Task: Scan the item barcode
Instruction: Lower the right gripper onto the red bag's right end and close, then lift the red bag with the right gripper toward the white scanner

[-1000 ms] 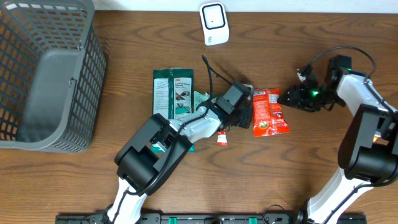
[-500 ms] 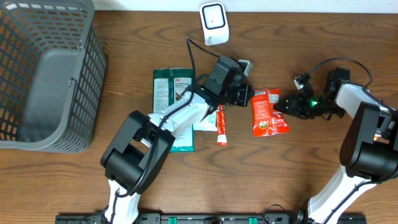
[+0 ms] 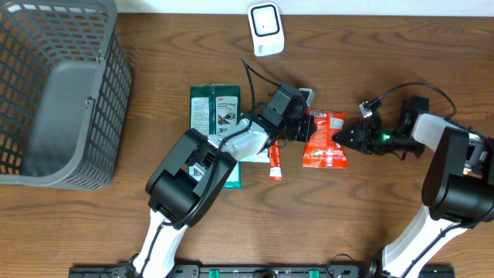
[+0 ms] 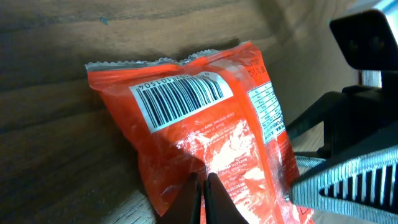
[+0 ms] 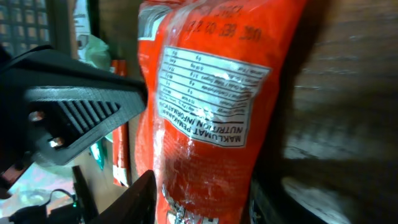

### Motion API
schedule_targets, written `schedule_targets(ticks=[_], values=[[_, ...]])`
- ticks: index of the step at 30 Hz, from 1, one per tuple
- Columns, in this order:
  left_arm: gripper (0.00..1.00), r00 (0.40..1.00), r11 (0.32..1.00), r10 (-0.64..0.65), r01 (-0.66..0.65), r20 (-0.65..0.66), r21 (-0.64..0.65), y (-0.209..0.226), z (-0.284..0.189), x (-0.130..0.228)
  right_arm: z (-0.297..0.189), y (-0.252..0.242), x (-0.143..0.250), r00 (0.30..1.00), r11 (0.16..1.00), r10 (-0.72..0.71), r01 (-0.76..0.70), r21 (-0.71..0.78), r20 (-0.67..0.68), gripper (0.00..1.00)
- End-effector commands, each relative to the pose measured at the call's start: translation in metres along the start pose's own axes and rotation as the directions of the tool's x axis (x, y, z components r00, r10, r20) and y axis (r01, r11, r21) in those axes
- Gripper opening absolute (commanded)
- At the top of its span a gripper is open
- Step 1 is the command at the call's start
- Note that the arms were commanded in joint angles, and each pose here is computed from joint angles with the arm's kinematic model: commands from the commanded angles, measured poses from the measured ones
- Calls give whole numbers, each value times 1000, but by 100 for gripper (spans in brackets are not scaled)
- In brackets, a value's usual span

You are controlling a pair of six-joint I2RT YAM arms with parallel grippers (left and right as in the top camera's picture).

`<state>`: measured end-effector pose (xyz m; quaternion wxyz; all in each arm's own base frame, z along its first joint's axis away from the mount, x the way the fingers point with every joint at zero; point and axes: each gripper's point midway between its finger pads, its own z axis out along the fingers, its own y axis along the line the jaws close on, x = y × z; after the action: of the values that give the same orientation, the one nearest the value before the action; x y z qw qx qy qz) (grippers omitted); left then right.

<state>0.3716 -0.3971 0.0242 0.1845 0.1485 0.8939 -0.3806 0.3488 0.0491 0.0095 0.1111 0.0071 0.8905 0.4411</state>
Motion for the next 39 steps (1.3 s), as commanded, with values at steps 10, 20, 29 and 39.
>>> schedule_targets(ticks=[10,20,29,39], values=[[8,1000,999,-16,15,-20,-47,12,2,5,15,1,20,999,994,-11,15,-104,33,43],[8,999,998,-13,10,-48,-62,15,1,12,17,-2,11,997,994,-27,34,-99,74,27],[8,1000,999,-7,7,-3,-51,12,-10,-6,16,-3,10,997,995,-30,37,-94,78,1],[8,978,1000,14,-10,206,-22,-23,-116,-84,-16,11,-13,990,992,-108,101,74,94,1]])
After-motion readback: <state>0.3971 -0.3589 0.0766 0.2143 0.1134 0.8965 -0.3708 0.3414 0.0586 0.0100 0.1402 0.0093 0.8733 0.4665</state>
